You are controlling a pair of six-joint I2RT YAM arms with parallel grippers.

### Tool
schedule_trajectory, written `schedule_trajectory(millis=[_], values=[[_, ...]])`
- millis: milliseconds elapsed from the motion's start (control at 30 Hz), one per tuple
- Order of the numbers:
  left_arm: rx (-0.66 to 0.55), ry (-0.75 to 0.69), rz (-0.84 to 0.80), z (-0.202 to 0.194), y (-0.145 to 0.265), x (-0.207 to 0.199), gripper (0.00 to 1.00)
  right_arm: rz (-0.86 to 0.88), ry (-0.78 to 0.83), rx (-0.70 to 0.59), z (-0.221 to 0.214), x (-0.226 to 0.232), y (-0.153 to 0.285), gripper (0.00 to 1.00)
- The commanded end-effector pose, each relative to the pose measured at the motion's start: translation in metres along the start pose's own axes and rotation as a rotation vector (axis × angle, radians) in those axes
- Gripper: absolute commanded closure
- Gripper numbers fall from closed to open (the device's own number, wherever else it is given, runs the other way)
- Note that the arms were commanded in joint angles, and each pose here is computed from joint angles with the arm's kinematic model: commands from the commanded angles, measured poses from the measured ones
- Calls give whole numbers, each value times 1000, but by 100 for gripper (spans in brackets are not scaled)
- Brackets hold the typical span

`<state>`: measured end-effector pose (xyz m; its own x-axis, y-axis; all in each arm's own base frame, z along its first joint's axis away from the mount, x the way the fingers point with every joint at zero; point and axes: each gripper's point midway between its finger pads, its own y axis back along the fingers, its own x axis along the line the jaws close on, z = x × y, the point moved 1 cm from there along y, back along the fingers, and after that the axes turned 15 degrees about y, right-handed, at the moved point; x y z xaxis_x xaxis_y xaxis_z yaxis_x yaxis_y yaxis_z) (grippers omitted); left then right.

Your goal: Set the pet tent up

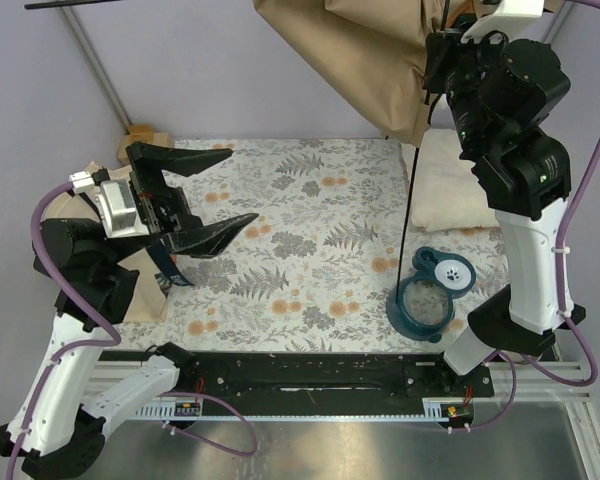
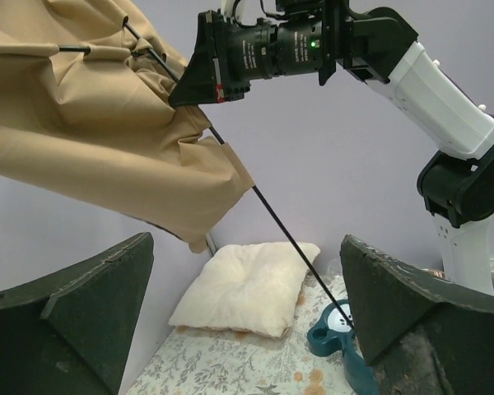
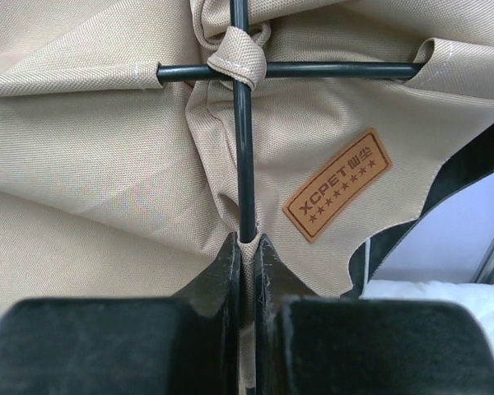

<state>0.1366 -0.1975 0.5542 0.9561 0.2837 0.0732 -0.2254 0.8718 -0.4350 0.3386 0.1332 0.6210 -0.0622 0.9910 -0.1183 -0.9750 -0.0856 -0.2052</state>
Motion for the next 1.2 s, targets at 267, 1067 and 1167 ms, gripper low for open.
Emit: schedule_trajectory(millis=[267, 1067, 1167], values=[[-20, 42, 10, -10, -4, 5, 1, 5, -76, -158, 48, -14, 20, 100], [48, 90, 42, -37, 6, 5, 1, 397, -355, 503, -115, 99, 54, 100], [60, 111, 50, -45, 10, 4, 1, 431, -359, 594, -142, 111, 64, 100]])
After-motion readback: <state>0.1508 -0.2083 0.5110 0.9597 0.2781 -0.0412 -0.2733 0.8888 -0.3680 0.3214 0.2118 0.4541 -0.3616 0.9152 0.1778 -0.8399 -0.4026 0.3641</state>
